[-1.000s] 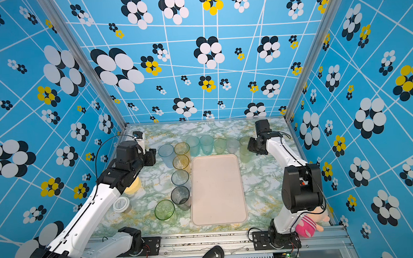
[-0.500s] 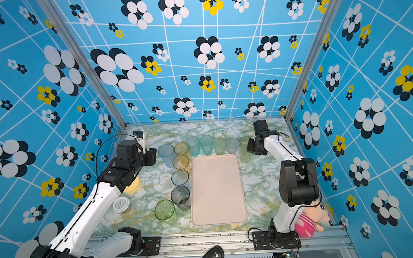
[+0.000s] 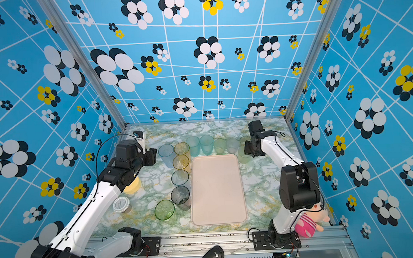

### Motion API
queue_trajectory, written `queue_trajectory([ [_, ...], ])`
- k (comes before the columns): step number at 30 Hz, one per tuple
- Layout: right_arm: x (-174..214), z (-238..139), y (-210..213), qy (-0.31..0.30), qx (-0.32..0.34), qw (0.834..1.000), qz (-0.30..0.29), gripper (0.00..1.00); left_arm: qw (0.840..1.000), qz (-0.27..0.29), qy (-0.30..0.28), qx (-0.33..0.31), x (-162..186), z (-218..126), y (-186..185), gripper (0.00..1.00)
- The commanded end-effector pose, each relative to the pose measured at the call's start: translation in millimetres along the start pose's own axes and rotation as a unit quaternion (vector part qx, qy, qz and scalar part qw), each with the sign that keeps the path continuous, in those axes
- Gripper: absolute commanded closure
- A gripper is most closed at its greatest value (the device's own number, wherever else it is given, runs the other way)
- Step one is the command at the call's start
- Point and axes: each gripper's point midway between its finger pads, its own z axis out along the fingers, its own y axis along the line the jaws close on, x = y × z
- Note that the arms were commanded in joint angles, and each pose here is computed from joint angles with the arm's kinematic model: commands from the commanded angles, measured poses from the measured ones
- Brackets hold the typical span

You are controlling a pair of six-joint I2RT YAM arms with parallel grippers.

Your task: Place the glasses into the tray

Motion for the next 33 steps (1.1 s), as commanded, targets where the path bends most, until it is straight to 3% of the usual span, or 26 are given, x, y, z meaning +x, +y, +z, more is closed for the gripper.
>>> queue_trajectory([
  [1, -7, -46, 16, -0.032, 0.000, 0.999, -0.042, 1.00, 1.000, -0.002, -0.002, 0.006, -6, 2, 0, 0.40],
  [6, 0, -67, 72, -0.036, -0.041, 0.993, -0.103, 1.00, 1.000, -0.007, 0.007, 0.013, -2, 10, -3, 0.40],
  [17, 25, -42, 197, 0.012, -0.077, 0.969, -0.233, 1.00, 1.000, -0.007, 0.020, 0.020, 2, 10, -5, 0.39],
  [25, 36, -17, 234, 0.039, -0.082, 0.959, -0.267, 1.00, 0.999, -0.007, 0.023, 0.021, 2, 9, -5, 0.39],
  [33, 35, -3, 242, 0.043, -0.081, 0.959, -0.268, 1.00, 0.999, -0.007, 0.024, 0.024, 2, 9, -4, 0.39],
])
